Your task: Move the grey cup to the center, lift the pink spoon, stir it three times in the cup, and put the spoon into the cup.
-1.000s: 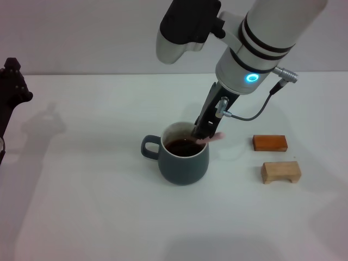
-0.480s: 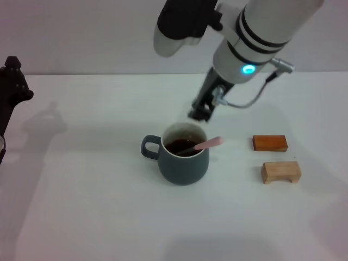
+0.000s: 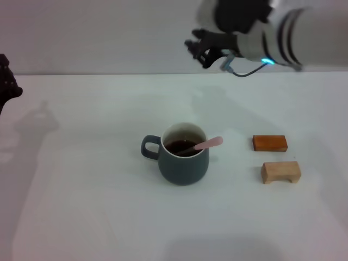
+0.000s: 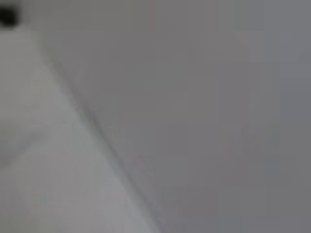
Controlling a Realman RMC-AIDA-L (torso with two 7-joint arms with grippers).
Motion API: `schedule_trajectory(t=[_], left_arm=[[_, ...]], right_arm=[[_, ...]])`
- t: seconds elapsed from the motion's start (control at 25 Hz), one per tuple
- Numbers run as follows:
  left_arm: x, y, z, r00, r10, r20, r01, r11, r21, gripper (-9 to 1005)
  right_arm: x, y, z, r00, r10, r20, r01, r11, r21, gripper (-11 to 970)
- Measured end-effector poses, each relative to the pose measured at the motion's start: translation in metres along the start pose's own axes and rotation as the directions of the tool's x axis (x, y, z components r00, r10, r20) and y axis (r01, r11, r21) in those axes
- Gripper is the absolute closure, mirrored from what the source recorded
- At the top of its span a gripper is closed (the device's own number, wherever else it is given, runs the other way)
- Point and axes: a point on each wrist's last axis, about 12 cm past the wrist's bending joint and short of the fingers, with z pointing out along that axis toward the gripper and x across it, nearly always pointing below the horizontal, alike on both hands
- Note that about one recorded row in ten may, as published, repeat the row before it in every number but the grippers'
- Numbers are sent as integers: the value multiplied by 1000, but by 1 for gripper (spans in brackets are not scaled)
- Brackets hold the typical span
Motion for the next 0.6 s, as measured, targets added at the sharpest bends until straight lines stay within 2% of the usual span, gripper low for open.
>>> schedule_trajectory(t=[0.08, 0.12, 0.16, 0.2, 0.24, 0.36, 0.4, 0.44, 0.48, 0.52, 0.56, 0.6], left_arm=[[0, 1, 0, 1000, -1, 1, 1, 1000, -3, 998], [0, 1, -1, 1000, -1, 1, 1, 1000, -7, 998], [0, 2, -1, 1000, -5, 2, 5, 1000, -8, 998], [0, 2, -2, 1000, -27, 7, 27, 1000, -9, 998], [0, 2, -2, 1000, -27, 7, 27, 1000, -9, 998], [-1, 4, -5, 998, -66, 15, 66, 998, -7, 998], [-1, 4, -7, 997, -71, 19, 71, 997, -6, 998], [-1, 4, -7, 997, -71, 19, 71, 997, -6, 998], [-1, 4, -7, 997, -71, 19, 71, 997, -6, 998], [-1, 4, -7, 997, -71, 19, 71, 997, -6, 998], [-1, 4, -7, 997, -71, 19, 71, 997, -6, 998], [0, 3, -9, 998, -66, 21, 66, 998, -1, 998]], right_arm=[[15, 2, -13, 993, 57, 108, -66, 994, 85, 762], [15, 2, -13, 993, 57, 108, -66, 994, 85, 762], [24, 4, -20, 985, 78, 153, -98, 987, 126, 762], [44, 8, -35, 969, 100, 224, -149, 966, 211, 762], [44, 8, -35, 969, 100, 224, -149, 966, 211, 762], [75, 16, -57, 942, 103, 319, -219, 910, 352, 762], [100, 19, -74, 919, 118, 376, -291, 847, 446, 762], [100, 19, -74, 919, 118, 376, -291, 847, 446, 762], [124, 22, -88, 897, 123, 425, -356, 773, 526, 763], [124, 22, -88, 897, 123, 425, -356, 773, 526, 763], [139, 25, -96, 882, 113, 457, -388, 725, 569, 763], [164, 33, -104, 863, 99, 496, -425, 674, 605, 763]])
